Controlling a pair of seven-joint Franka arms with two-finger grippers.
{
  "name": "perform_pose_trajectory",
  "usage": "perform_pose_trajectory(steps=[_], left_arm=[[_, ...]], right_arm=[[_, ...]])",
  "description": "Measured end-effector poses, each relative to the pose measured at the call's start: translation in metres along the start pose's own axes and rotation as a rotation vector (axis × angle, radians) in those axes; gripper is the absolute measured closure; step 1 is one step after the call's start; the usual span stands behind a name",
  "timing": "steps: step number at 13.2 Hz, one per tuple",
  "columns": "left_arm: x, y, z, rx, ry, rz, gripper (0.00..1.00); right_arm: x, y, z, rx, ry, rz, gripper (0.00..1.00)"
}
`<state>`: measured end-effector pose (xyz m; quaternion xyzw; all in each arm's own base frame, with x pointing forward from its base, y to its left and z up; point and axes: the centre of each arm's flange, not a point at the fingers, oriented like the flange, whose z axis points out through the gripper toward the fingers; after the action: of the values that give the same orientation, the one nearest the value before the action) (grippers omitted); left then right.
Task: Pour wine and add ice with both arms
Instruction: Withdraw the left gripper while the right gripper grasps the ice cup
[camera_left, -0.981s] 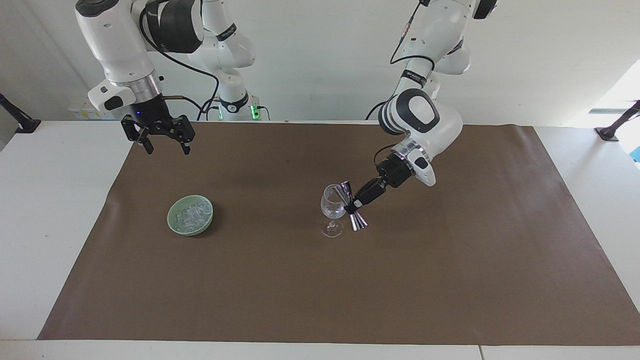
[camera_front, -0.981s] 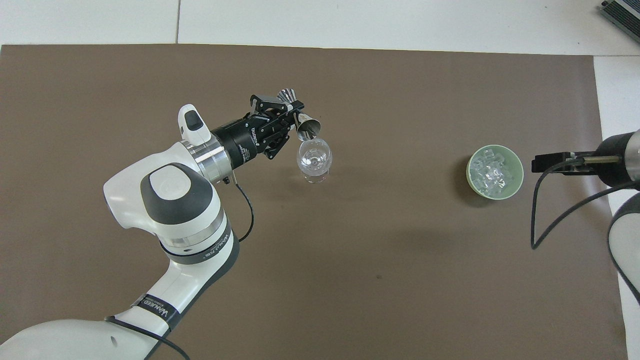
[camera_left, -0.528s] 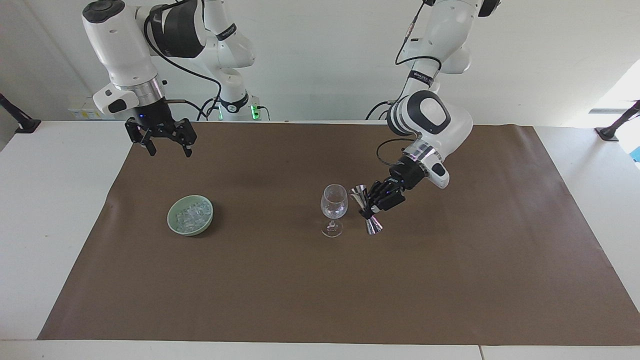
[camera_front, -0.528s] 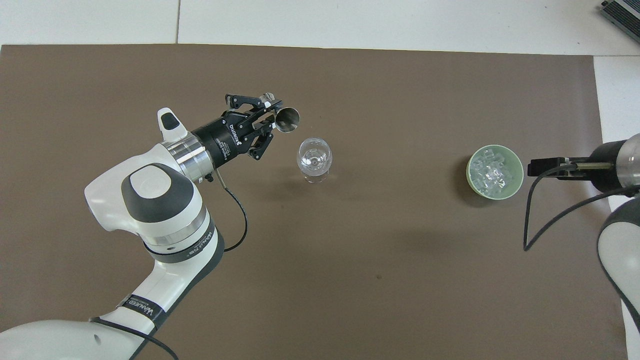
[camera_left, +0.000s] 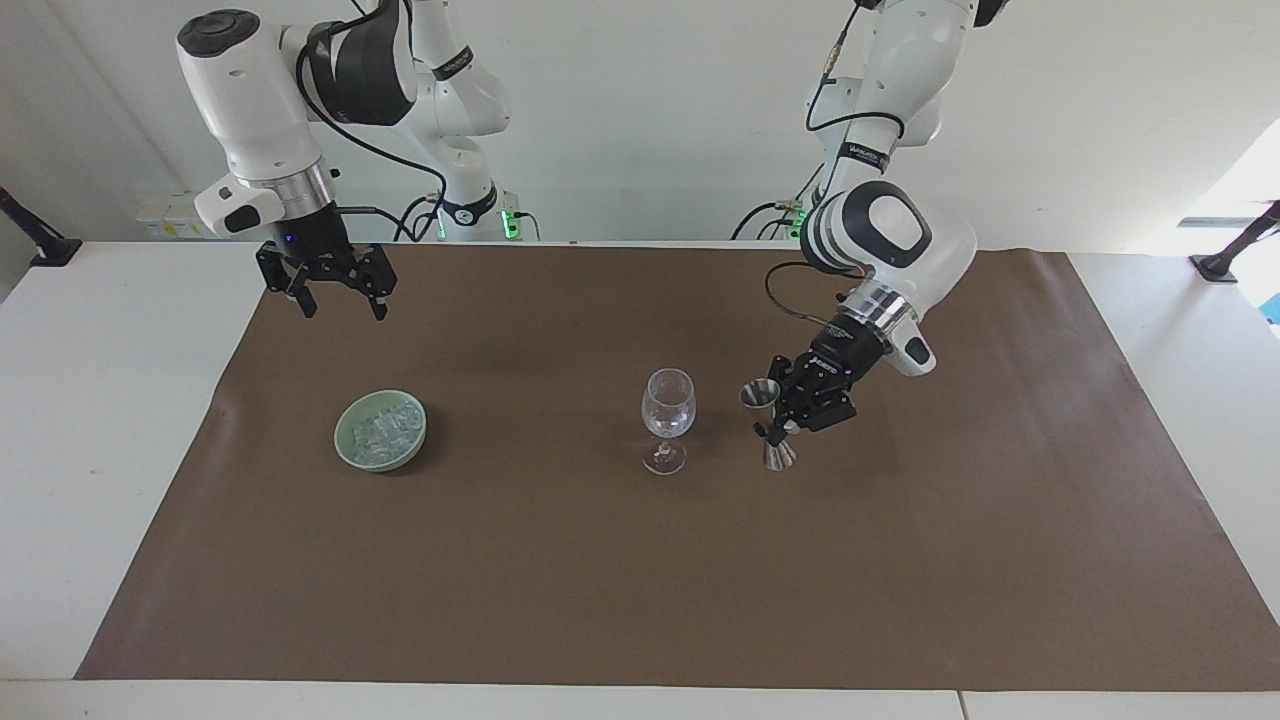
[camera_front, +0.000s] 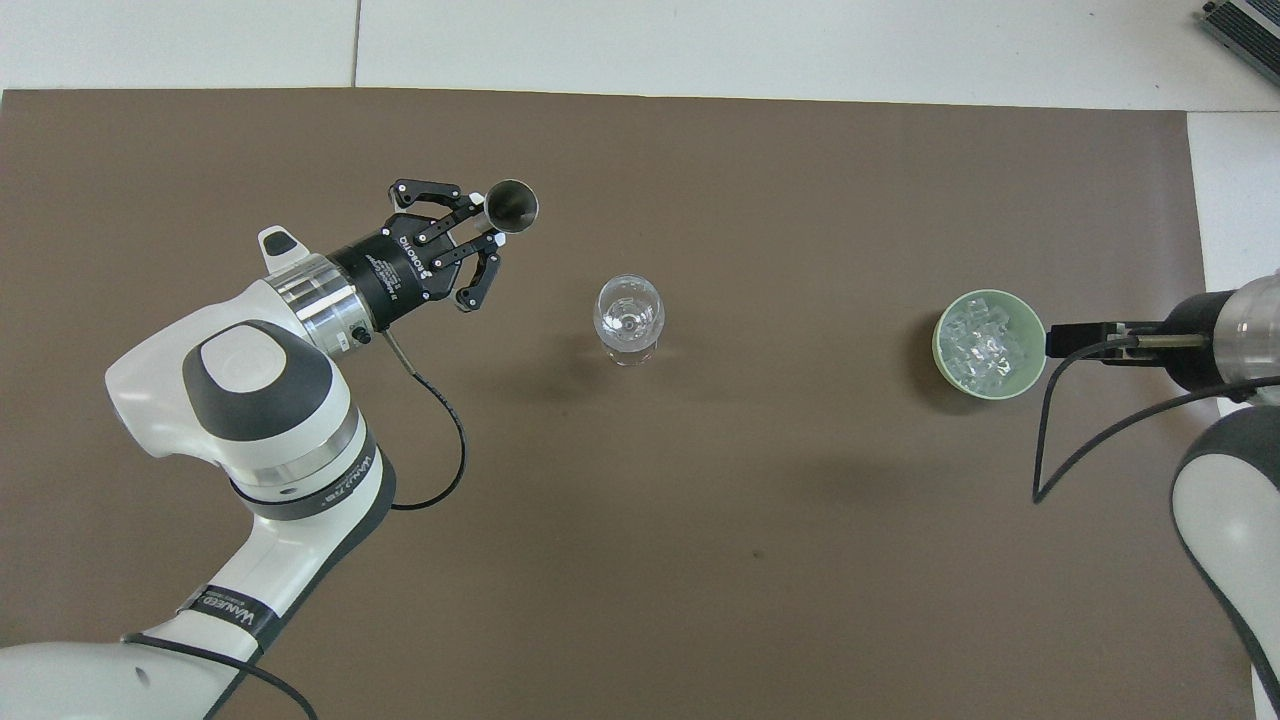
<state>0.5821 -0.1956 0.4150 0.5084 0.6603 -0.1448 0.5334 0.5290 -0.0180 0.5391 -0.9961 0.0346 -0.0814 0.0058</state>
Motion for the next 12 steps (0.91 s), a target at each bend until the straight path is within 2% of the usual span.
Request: perform_pose_trajectory(steps=[3, 8, 12], left_arm=[[0.021, 0.023, -0.025, 0.043, 0.004, -0.078, 0.79], [0.06, 0.041, -0.073, 0.107, 0.026, -0.203, 0.79], [0.1, 0.039, -0.112, 0.103, 0.051, -0.272, 0.79]], right_arm=[[0.011, 0.0, 0.05, 0.0, 0.055, 0.001, 0.0], [0.024, 0.001, 0.137, -0.003, 0.061, 0.003, 0.0], [0.022, 0.003, 0.187, -0.005, 0.068, 0.005, 0.0]])
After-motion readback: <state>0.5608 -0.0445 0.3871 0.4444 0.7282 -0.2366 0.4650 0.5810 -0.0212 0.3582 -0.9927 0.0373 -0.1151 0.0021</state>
